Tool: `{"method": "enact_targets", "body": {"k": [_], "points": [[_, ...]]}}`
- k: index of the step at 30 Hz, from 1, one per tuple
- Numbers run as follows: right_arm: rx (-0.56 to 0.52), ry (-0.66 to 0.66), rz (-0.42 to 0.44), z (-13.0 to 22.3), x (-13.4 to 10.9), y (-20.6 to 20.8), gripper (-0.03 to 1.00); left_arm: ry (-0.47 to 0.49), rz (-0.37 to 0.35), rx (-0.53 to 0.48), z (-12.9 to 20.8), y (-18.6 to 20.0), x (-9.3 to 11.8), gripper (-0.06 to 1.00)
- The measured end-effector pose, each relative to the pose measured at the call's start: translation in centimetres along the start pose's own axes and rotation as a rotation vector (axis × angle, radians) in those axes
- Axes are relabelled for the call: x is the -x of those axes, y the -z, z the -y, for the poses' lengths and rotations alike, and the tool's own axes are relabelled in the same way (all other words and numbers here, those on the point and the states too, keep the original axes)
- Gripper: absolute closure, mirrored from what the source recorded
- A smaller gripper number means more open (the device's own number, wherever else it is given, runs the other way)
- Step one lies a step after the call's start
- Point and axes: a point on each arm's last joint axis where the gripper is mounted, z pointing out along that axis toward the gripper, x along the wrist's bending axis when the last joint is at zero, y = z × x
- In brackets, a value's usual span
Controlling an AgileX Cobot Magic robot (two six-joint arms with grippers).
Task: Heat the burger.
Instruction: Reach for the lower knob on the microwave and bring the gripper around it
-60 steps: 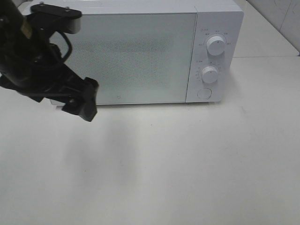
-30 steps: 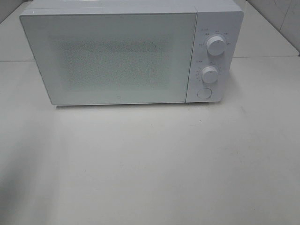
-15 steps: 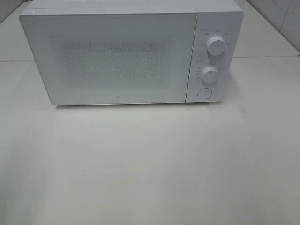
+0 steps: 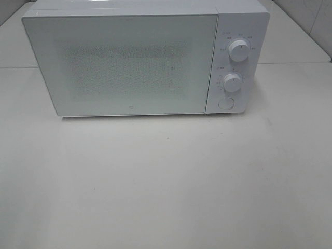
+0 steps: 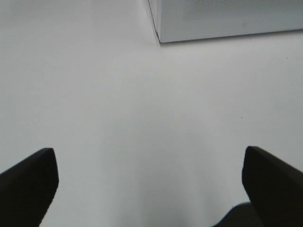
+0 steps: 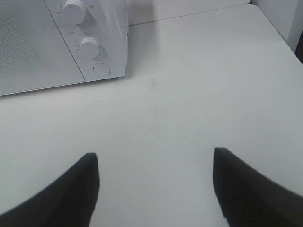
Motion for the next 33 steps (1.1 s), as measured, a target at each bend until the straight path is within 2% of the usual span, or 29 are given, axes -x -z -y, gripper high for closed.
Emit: {"method": "enact_targets", "body": {"k": [2,4,7,9,33], "points": [[0.0,0.0,0.0,0.0,0.0,0.0,0.3,0.007,-0.011,0.014,0.1,0.2,0.0,-0.03],[0.0,0.0,0.0,0.0,0.0,0.0,0.3,0.045,-0.079,0.066,0.6,0.9,0.0,-0.03],[0.0,0.0,0.0,0.0,0.0,0.0,0.3,0.051,-0.09,0.077,0.7,1.0,0.0,-0.03],[0.0,0.0,0.0,0.0,0.0,0.0,0.3,0.057,-0.108,0.119,1.0,1.6,0.1,-0.03],[0.0,0.0,0.0,0.0,0.0,0.0,0.3,0.056,-0.113,0.142,1.2,1.9,0.2,-0.03]]}}
